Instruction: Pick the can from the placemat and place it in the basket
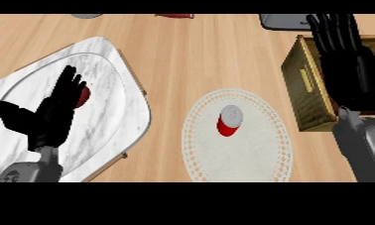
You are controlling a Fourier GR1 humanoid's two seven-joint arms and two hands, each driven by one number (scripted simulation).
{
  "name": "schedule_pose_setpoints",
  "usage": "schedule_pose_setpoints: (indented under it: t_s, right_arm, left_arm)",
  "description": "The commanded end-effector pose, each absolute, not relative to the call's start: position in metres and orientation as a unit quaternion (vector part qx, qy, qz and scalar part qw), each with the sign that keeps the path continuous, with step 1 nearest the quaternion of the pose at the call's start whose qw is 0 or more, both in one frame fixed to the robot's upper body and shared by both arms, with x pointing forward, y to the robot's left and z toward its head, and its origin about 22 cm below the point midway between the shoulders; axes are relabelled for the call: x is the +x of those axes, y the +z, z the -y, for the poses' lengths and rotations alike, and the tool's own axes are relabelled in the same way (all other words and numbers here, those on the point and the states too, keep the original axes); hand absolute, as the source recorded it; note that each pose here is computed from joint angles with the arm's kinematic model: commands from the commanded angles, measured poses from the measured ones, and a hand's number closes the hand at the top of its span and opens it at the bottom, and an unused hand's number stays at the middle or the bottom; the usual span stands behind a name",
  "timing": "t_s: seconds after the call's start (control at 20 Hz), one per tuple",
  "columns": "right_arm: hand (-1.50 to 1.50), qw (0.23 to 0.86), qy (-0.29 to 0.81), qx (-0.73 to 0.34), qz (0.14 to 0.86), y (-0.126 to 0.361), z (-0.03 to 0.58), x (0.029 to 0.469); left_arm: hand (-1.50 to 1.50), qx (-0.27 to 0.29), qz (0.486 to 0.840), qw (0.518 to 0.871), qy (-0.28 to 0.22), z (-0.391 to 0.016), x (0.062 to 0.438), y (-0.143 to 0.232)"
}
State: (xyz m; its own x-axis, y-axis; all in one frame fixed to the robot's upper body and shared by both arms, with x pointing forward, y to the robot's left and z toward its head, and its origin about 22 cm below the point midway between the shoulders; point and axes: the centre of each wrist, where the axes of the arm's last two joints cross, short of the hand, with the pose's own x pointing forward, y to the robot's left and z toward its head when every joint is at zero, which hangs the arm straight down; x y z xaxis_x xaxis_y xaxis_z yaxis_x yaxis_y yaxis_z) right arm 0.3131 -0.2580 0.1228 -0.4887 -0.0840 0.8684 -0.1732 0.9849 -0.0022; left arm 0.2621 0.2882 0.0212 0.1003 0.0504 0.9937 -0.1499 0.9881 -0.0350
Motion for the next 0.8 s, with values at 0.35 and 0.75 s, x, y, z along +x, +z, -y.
schedule_pose_setpoints:
  t_s: [0.35, 0.75]
  right_arm:
    - [1.50, 0.488, 0.264, 0.268, 0.787, 0.133, 0.124, 0.318]
    - [-1.50, 0.518, 0.335, 0.111, 0.779, 0.113, 0.052, 0.283]
  left_arm:
    - [0.00, 0.044, 0.517, 0.854, -0.034, -0.279, 0.220, -0.036]
    - [0.00, 0.070, 0.493, 0.867, -0.027, -0.287, 0.199, -0.046]
